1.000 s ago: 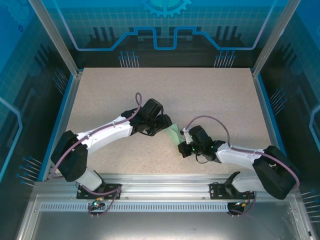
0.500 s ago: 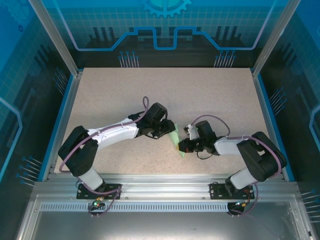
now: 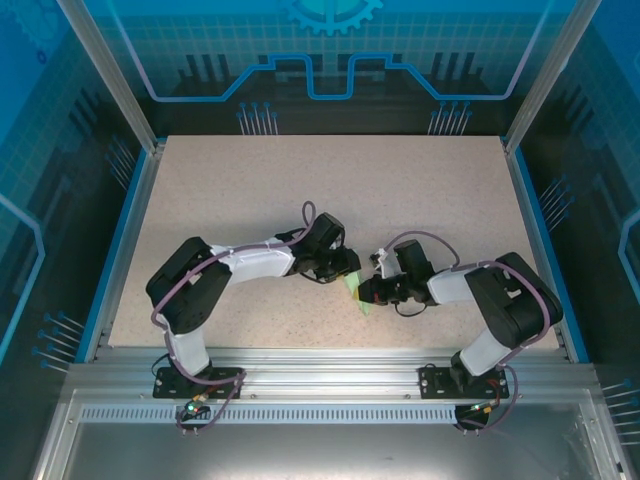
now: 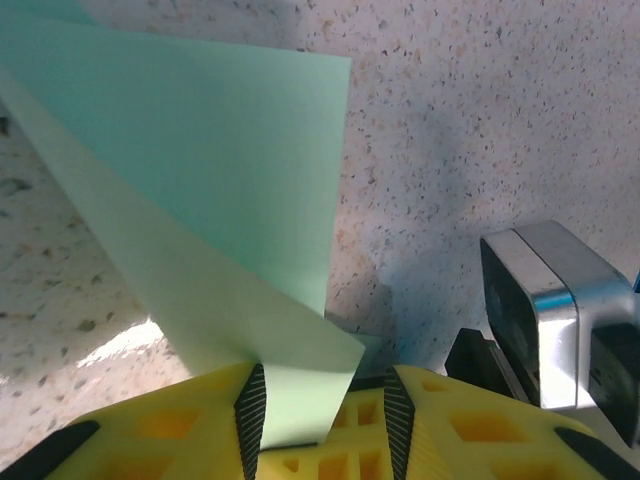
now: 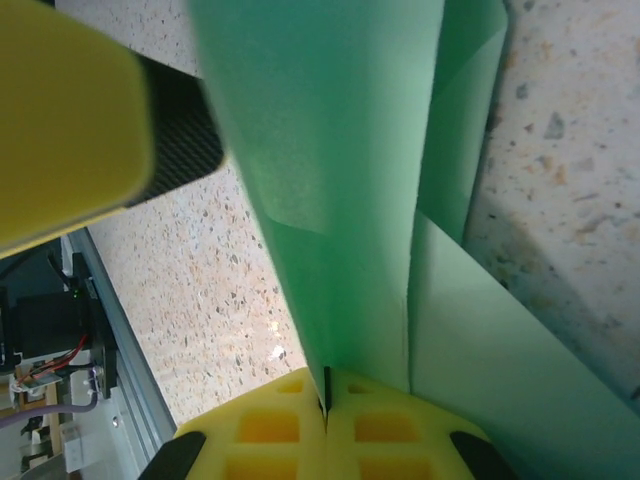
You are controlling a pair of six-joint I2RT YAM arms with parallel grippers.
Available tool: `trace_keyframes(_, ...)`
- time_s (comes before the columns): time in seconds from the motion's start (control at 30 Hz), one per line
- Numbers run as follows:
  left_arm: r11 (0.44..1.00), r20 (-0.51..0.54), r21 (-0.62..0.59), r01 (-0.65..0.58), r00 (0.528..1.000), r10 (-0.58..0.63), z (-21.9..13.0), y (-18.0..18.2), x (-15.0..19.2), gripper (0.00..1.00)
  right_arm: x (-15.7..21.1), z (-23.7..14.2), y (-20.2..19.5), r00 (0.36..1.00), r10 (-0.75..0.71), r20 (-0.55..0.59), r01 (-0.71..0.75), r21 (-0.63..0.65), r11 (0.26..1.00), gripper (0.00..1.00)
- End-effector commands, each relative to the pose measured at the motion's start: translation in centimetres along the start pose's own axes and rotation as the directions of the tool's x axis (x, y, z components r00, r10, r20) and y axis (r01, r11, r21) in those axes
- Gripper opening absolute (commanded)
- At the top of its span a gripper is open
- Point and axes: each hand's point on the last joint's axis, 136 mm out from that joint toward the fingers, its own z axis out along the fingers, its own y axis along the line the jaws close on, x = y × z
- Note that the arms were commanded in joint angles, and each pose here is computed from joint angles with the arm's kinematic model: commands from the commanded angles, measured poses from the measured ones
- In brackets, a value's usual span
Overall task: Fold a paper plane with a square sheet of paper (pick it up from the middle)
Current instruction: Fold the wing for the fifth time at the center of the table.
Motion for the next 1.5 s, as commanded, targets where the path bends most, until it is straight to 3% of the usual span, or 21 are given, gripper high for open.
trace_keyframes(0.0, 0.996, -0.002, 0.08, -0.027, 1.0, 0.028, 0.4, -2.0, -0.3, 0.41, -0.3, 0.0, -0.6, 0.999, 0.04, -0.005, -0.04, 0.004, 0.999, 0.0)
trace_keyframes(0.23, 0.997, -0.008, 0.067, -0.037, 0.999, 0.038, 2.0, -1.0, -0.4, 0.41, 0.0, -0.2, -1.0, 0.998, 0.065, -0.01, -0.064, 0.027, 0.998, 0.0)
trace_keyframes(0.53, 0.997, -0.011, 0.049, -0.06, 0.998, 0.06, 3.2, -0.2, -0.4, 0.4, 0.5, -1.4, -0.7, 1.0, 0.018, 0.002, -0.018, 0.13, 0.991, 0.23)
trace_keyframes(0.93, 0.997, -0.012, 0.042, -0.063, 0.998, 0.064, 3.4, 0.0, -0.4, 0.4, 0.8, -3.1, 0.0, 0.995, -0.104, -0.004, 0.101, 0.283, 0.954, 0.39)
trace_keyframes(1.13, 0.996, -0.01, 0.05, -0.067, 0.998, 0.068, 3.3, -0.4, -0.5, 0.4, 0.6, -4.0, 0.3, 0.978, -0.207, -0.013, 0.198, 0.351, 0.915, 0.53)
trace_keyframes(1.47, 0.996, -0.01, 0.066, -0.065, 0.998, 0.066, 3.1, -0.9, -0.6, 0.4, 0.7, -2.6, 0.3, 0.962, -0.261, -0.082, 0.272, 0.391, 0.879, 0.54)
